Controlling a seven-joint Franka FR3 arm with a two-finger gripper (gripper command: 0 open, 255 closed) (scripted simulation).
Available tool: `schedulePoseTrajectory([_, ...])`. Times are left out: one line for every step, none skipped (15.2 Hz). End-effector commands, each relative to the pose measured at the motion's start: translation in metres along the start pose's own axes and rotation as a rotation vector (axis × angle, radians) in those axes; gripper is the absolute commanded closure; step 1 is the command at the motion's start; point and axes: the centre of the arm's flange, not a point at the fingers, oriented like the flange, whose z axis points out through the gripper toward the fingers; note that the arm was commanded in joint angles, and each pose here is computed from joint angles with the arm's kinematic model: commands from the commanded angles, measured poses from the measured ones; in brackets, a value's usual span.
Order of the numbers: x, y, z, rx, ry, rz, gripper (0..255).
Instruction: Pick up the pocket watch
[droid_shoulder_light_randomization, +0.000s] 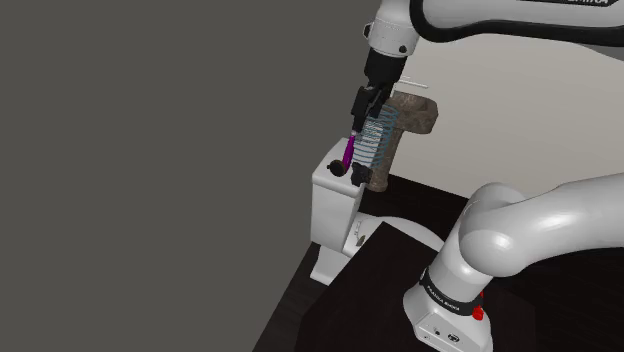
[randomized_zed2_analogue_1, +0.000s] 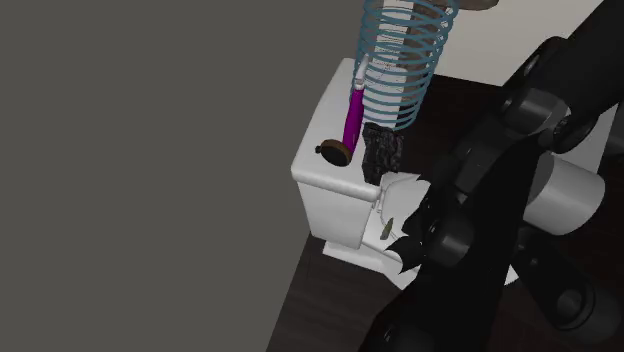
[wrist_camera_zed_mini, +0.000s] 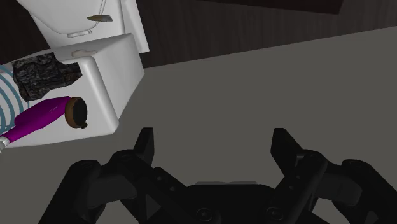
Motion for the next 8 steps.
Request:
schedulePoseTrajectory([0.000, 0.000, 0.000, 0.000, 0.000, 0.000, 0])
schedulePoseTrajectory([0.005, 0.009, 0.009, 0.001, -0.002, -0.001, 0])
schedulePoseTrajectory([0.010, 0.017, 0.018, 0.002, -0.005, -0.002, 0])
schedulePoseTrajectory([0.015, 0.026, 0.027, 0.004, -0.007, -0.003, 0])
schedulePoseTrajectory([0.020, 0.035, 0.036, 0.005, -0.009, -0.004, 0])
schedulePoseTrajectory([0.025, 0.043, 0.045, 0.006, -0.012, -0.005, 0])
schedulePoseTrajectory([0.030, 0.052, 0.054, 0.007, -0.014, -0.005, 0])
schedulePoseTrajectory([0.035, 0.061, 0.063, 0.009, -0.017, -0.006, 0])
